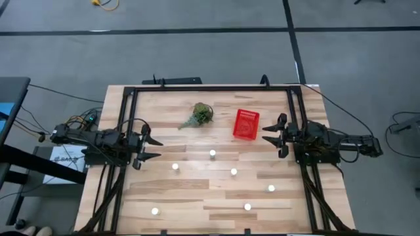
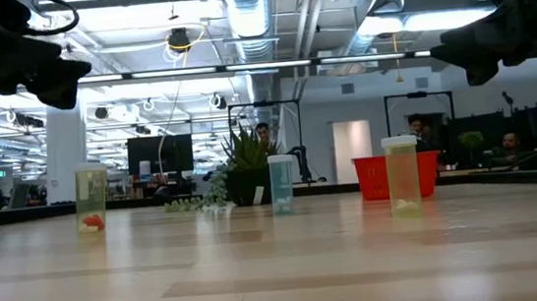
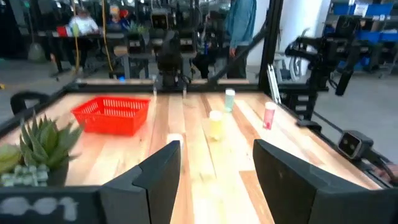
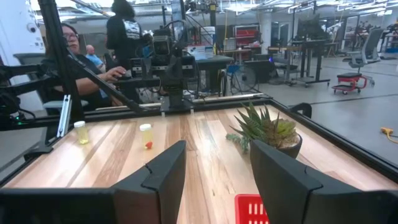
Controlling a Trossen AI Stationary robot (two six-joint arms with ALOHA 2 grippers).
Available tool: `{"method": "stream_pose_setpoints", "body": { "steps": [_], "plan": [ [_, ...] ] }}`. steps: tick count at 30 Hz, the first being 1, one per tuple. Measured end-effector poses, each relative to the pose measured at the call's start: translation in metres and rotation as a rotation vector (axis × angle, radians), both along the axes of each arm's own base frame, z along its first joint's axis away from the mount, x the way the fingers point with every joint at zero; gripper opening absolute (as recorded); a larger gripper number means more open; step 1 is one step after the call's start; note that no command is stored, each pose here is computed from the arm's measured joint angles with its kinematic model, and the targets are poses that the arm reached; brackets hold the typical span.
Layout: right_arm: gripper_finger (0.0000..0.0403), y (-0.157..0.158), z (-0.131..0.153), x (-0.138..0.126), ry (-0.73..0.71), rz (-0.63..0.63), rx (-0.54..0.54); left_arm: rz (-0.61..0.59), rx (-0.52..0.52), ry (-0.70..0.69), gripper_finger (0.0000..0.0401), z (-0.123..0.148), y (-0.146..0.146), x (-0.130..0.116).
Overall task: Pick and place pill bottles into a basket
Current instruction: Put the top left yellow pill bottle into the red basket
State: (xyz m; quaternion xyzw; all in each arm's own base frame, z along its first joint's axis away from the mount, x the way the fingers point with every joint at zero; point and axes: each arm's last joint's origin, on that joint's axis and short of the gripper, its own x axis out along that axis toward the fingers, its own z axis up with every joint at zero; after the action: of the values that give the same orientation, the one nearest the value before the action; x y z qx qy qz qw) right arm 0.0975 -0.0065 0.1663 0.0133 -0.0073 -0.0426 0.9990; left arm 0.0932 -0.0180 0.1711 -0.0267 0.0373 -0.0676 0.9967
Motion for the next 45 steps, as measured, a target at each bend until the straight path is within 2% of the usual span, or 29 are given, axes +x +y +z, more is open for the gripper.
{"method": "stream_pose_setpoints", "body": {
  "steps": [9,19,26,36,45],
  "plan": [
    [0.0173,0.0,0.0,0.0,0.0,0.0,0.0,0.044,-0.064,0.282,0.0192,-0.011,-0.001,0.005],
    [0.0173,0.0,0.0,0.0,0.0,0.0,0.0,0.042,-0.155,0.475,0.0216,-0.024,-0.005,0.017],
    [0.0173,0.0,0.0,0.0,0.0,0.0,0.0,0.033,-0.18,0.586,0.0241,-0.035,-0.007,0.024],
    [0.0173,0.0,0.0,0.0,0.0,0.0,0.0,-0.047,-0.153,0.603,0.0248,-0.043,-0.021,0.042],
    [0.0173,0.0,0.0,0.0,0.0,0.0,0.0,-0.036,-0.075,0.545,0.0248,-0.049,-0.031,0.055]
  ]
}}
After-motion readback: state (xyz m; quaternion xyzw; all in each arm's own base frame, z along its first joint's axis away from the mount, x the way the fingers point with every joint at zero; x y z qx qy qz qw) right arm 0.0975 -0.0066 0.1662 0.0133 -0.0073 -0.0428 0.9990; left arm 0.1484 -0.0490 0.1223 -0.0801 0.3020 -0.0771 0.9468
